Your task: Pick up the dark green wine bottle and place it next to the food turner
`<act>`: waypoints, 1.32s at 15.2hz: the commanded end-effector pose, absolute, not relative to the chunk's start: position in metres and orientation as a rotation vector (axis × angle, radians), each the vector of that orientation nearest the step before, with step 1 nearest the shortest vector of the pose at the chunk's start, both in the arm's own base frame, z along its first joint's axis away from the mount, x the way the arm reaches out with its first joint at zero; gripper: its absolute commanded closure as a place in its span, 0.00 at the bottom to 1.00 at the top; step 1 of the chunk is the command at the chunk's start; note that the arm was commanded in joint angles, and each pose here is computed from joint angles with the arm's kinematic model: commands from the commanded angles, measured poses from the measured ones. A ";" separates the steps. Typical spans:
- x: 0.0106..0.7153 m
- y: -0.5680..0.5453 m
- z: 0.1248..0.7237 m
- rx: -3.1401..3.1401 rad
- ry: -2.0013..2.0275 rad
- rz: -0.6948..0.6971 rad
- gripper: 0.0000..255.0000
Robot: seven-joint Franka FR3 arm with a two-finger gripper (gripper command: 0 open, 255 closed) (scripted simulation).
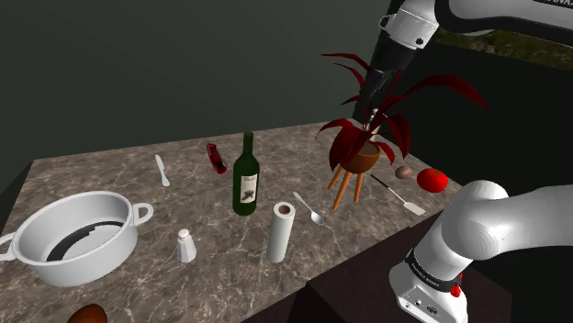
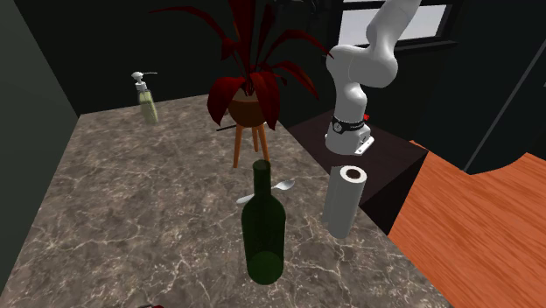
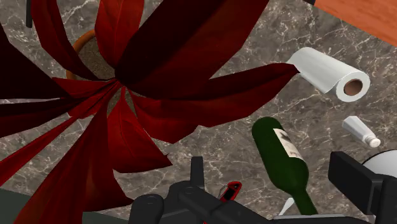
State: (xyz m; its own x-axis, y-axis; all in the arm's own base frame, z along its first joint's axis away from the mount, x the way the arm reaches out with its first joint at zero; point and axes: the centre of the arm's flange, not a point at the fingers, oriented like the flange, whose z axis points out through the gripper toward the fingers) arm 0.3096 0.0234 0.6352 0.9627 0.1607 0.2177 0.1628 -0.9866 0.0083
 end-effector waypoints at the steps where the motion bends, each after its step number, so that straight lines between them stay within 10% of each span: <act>1: 0.310 0.023 0.635 -3.103 -0.256 -0.343 0.00; 20: 0.492 0.181 0.535 -3.131 0.083 -0.199 0.00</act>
State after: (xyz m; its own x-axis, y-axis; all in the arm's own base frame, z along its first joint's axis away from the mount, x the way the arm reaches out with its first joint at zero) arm 0.4849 0.1747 0.5422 0.9905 -0.0395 0.1316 -0.0391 -0.9992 -0.0049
